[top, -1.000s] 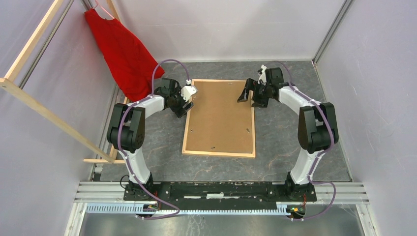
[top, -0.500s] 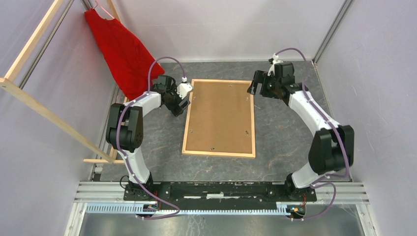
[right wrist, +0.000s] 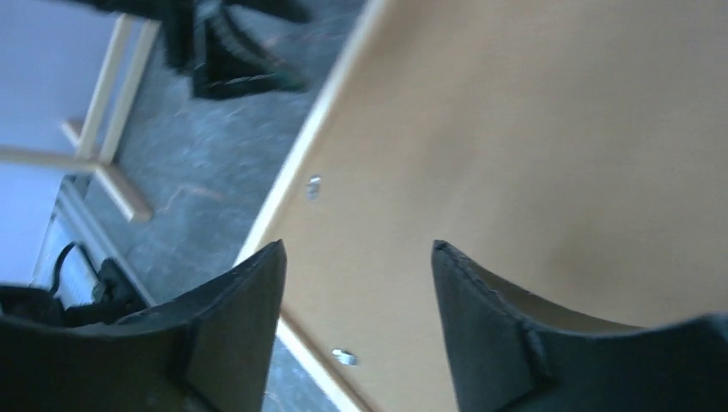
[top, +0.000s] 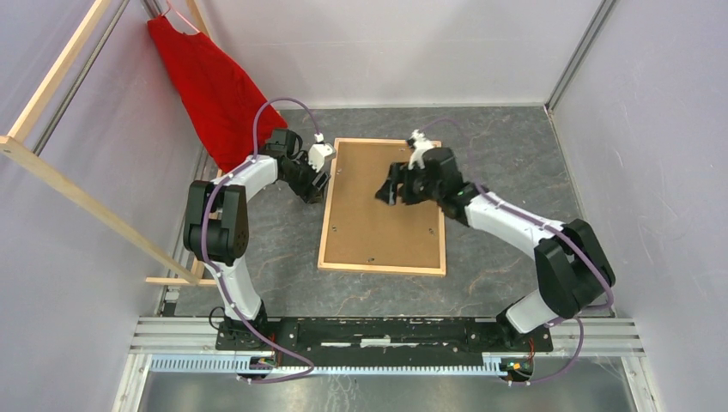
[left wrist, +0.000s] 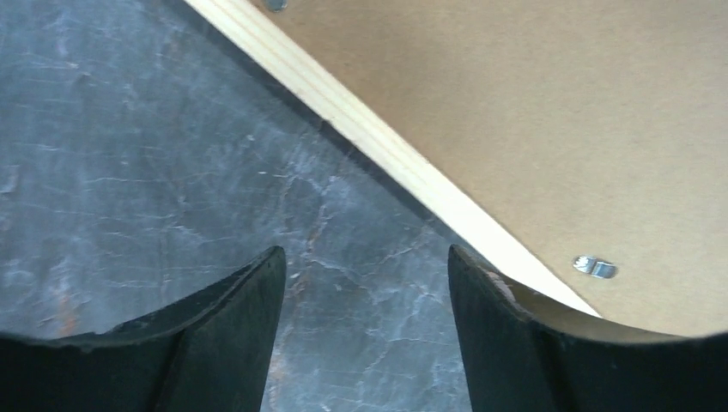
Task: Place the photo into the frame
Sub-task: Install the photo frame at the center of the board.
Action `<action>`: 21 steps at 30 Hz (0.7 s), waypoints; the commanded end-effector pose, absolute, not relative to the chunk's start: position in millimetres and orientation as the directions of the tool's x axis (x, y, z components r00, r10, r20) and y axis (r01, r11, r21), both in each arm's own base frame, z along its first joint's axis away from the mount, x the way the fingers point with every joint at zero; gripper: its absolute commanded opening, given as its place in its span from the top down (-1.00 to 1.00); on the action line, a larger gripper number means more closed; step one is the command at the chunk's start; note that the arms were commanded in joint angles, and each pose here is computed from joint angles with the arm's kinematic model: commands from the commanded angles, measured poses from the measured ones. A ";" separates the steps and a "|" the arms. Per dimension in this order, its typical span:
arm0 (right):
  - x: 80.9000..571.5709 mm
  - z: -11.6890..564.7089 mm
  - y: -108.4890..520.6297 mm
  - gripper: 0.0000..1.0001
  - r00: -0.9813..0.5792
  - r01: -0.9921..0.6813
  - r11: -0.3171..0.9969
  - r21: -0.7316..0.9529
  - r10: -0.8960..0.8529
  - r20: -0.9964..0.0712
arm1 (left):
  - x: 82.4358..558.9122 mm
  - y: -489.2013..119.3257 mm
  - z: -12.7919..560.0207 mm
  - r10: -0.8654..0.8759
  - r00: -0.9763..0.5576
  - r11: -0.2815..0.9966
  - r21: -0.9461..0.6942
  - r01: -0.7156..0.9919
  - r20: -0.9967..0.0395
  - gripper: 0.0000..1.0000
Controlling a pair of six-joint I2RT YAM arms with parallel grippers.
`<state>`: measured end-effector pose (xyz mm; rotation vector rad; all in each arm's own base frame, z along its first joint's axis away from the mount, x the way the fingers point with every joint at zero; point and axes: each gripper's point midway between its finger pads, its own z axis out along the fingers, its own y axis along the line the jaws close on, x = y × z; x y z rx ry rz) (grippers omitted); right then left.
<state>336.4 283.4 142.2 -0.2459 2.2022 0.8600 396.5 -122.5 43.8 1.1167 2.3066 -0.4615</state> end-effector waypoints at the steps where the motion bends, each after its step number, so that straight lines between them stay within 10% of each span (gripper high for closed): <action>1: 320.6 143.3 338.1 -0.22 -0.656 -0.538 0.638 0.550 0.093 -0.749 | 381.5 -139.9 50.5 0.554 -0.563 0.583 -0.197 0.788 -0.613 -0.35; 21: 297.5 61.6 421.2 -0.02 -0.718 -0.610 0.561 0.559 -0.094 -0.690 | 381.0 -144.8 34.3 0.551 -0.591 0.567 -0.255 0.783 -0.589 0.20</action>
